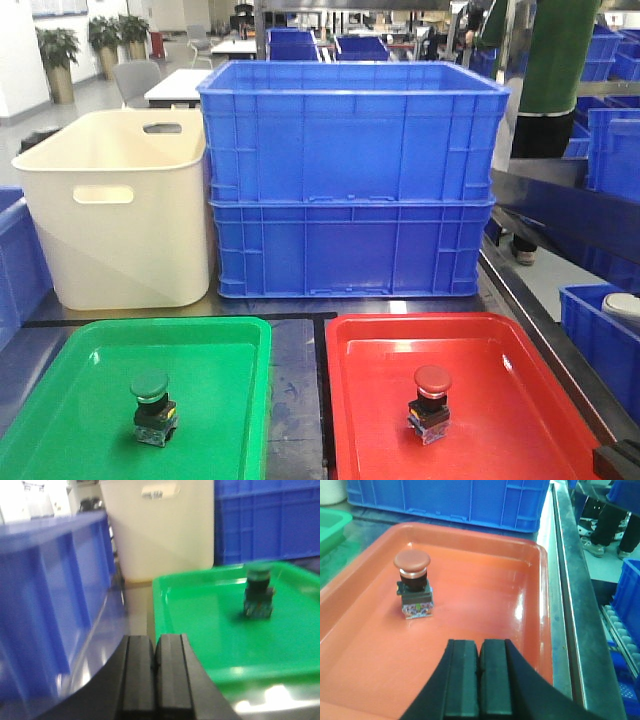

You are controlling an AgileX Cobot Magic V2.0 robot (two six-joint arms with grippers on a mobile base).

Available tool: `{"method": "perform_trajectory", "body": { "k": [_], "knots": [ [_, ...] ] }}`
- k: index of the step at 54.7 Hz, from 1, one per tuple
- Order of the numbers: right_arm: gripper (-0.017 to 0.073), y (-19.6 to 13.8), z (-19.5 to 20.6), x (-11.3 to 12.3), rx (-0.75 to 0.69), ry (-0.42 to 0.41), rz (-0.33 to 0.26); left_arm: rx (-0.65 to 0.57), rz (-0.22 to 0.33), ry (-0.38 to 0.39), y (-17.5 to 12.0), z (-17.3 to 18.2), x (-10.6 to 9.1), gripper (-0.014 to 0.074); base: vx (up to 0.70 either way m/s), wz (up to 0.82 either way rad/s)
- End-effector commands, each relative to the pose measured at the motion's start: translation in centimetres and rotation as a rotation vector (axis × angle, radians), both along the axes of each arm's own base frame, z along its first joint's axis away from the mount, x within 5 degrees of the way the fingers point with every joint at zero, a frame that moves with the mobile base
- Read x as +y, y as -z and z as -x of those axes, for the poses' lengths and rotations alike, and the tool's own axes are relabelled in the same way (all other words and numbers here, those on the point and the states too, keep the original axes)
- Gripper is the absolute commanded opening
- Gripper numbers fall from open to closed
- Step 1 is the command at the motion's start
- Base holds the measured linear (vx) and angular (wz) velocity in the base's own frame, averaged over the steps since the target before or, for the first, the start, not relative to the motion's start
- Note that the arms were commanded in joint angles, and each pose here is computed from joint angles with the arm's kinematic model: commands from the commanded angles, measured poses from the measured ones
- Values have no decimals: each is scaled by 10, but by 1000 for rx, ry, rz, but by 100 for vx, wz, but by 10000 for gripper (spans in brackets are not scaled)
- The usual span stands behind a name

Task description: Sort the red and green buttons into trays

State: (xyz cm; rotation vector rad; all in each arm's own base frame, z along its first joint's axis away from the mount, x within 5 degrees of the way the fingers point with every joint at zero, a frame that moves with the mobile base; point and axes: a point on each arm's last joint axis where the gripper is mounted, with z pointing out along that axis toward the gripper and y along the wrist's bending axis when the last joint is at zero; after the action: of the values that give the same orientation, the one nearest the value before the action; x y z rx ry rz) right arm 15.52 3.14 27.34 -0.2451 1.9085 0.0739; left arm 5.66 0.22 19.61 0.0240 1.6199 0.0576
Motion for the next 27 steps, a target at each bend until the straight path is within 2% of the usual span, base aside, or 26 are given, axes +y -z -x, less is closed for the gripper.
{"method": "perform_trajectory", "body": {
  "k": [1,5,7,27],
  "knots": [
    [-10,-18,-2,3,-108,-26,-22,-74,30,-3,-11,1,0,-6,0,0],
    [-10,-18,-2,3,-108,-27,-22,-81,-32,-2,-11,1,0,-6,0,-1],
    [-10,-18,-2,3,-108,-27,-22,-85,-44,-2,-11,2,0,-6,0,-2],
    [-10,-18,-2,3,-107,-26,-22,-88,-44,0,-12,2,-1,-6,0,0]
  ]
}}
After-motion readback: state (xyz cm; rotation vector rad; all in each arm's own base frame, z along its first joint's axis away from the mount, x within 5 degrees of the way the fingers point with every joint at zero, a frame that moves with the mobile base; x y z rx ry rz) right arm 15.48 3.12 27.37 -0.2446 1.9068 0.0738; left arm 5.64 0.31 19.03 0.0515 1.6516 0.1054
